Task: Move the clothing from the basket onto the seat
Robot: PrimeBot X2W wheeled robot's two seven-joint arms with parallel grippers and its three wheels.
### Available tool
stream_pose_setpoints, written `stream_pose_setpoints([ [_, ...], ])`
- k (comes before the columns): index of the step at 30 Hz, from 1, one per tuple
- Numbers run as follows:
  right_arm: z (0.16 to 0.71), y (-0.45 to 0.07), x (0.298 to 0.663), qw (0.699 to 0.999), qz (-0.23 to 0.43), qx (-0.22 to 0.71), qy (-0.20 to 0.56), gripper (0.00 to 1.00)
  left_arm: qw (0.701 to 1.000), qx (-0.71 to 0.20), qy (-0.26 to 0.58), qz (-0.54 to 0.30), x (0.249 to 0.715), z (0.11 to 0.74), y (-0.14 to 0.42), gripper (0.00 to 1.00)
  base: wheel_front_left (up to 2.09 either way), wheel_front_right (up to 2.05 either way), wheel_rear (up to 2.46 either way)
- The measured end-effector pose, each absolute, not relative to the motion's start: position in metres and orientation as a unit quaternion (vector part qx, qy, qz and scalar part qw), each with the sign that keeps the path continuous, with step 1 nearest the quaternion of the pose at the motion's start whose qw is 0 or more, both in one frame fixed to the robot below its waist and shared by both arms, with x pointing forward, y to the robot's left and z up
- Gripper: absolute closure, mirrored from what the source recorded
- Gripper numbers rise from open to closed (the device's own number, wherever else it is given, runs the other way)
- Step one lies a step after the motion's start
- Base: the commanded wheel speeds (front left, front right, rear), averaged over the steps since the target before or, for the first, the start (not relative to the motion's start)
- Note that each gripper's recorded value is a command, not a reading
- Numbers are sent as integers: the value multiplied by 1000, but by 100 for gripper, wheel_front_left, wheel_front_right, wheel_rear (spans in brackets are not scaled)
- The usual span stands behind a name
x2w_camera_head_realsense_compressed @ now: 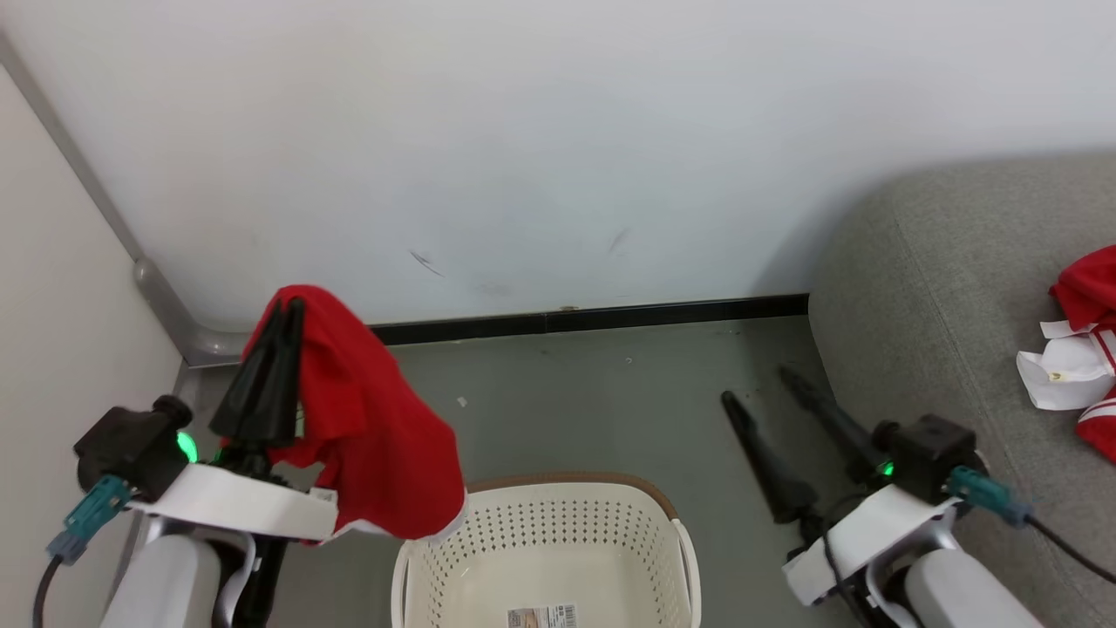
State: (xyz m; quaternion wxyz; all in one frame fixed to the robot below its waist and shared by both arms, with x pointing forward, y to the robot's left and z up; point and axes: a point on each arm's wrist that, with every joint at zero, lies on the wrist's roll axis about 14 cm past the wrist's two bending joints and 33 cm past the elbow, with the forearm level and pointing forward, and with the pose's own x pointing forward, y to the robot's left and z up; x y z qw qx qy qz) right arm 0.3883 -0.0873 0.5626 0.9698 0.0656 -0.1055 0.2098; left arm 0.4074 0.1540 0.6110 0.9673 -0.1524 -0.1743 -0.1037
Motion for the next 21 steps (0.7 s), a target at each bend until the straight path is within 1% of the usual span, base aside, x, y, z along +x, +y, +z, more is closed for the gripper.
stream_pose_setpoints([
  [6,564,-44,376,953,276,78,-100,0,956,-146,-201,-153,410,638,124,100,0,0,0],
  [9,574,-18,370,939,315,79,-112,0,949,-144,-209,-188,410,652,100,100,0,0,0],
  [12,580,-3,365,930,340,80,-117,0,943,-146,-213,-210,410,658,84,100,0,0,0],
  [15,583,7,363,923,356,82,-119,0,938,-145,-211,-233,409,662,68,100,0,0,0],
  [21,590,12,366,919,364,79,-127,0,926,-143,-213,-276,403,671,40,100,0,0,0],
])
